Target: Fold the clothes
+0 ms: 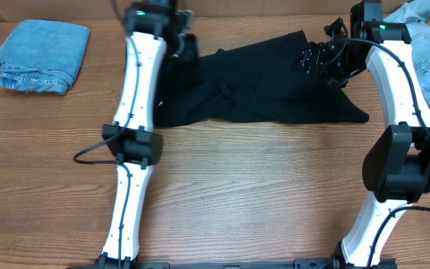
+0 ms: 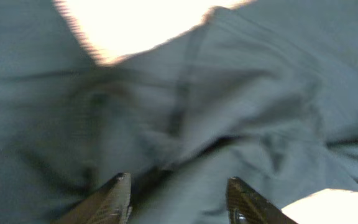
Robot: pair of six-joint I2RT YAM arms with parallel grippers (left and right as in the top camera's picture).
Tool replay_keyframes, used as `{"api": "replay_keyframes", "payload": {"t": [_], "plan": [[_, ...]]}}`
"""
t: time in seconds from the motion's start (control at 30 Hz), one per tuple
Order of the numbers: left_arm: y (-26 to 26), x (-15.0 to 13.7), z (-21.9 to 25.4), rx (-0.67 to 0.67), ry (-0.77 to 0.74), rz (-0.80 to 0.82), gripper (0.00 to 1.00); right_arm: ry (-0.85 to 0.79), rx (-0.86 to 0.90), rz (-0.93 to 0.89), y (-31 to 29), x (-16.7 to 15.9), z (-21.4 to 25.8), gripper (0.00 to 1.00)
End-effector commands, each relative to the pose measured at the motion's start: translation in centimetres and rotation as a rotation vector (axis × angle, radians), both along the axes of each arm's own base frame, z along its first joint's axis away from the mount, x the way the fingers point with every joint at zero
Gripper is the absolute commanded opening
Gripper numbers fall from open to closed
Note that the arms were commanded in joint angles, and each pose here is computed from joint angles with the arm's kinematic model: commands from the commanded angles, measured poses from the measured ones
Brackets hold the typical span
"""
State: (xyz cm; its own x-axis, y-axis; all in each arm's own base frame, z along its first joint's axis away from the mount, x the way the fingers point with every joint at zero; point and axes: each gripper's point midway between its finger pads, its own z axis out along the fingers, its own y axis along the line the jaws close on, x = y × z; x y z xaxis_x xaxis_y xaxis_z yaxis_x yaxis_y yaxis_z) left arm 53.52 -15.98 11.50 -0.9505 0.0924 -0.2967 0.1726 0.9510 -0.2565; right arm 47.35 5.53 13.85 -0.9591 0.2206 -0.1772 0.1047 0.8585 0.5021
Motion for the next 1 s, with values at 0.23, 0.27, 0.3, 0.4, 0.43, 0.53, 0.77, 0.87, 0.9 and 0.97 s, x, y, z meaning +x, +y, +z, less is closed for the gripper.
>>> {"api": "replay_keyframes", "payload": {"t": [0.23, 0.27, 0.3, 0.4, 0.43, 0.53, 0.77, 0.87, 0.9, 0.97], "plan": [[-1.5, 0.5, 0.7, 0.038, -0.044, 0.063, 0.55, -0.011, -0.031, -0.012, -0.5, 0.1, 0.4, 0.87], [-1.4, 0.2, 0.4, 0.043, -0.027, 0.069, 0.55, -0.011, -0.031, -0.012, -0.5, 0.1, 0.4, 0.87], [-1.4, 0.1, 0.1, 0.048, -0.019, 0.070, 0.55, -0.012, -0.031, -0.012, -0.5, 0.1, 0.4, 0.87], [-1.2, 0.0, -0.9, 0.059, 0.012, 0.093, 0.56, -0.014, -0.031, -0.012, -0.5, 0.2, 0.4, 0.87], [-0.9, -0.1, -1.5, 0.073, 0.030, 0.124, 0.55, -0.014, -0.031, -0.012, -0.5, 0.2, 0.4, 0.87], [-0.7, -0.2, -3.0, 0.066, 0.088, 0.225, 0.49, -0.015, -0.031, -0.012, -0.5, 0.2, 0.4, 0.87], [-0.1, 0.1, -3.7, 0.050, 0.122, 0.417, 0.47, -0.015, -0.031, -0.012, -0.5, 0.2, 0.4, 0.87], [0.1, 0.5, -3.9, 0.051, 0.115, 0.455, 0.51, -0.014, -0.031, -0.012, -0.5, 0.2, 0.4, 0.87], [0.0, 0.8, -4.0, 0.046, 0.105, 0.455, 0.52, -0.014, -0.031, -0.012, -0.5, 0.2, 0.4, 0.87], [-0.2, 1.2, -4.2, 0.038, 0.097, 0.462, 0.54, -0.014, -0.031, -0.012, -0.5, 0.2, 0.4, 0.87]]}}
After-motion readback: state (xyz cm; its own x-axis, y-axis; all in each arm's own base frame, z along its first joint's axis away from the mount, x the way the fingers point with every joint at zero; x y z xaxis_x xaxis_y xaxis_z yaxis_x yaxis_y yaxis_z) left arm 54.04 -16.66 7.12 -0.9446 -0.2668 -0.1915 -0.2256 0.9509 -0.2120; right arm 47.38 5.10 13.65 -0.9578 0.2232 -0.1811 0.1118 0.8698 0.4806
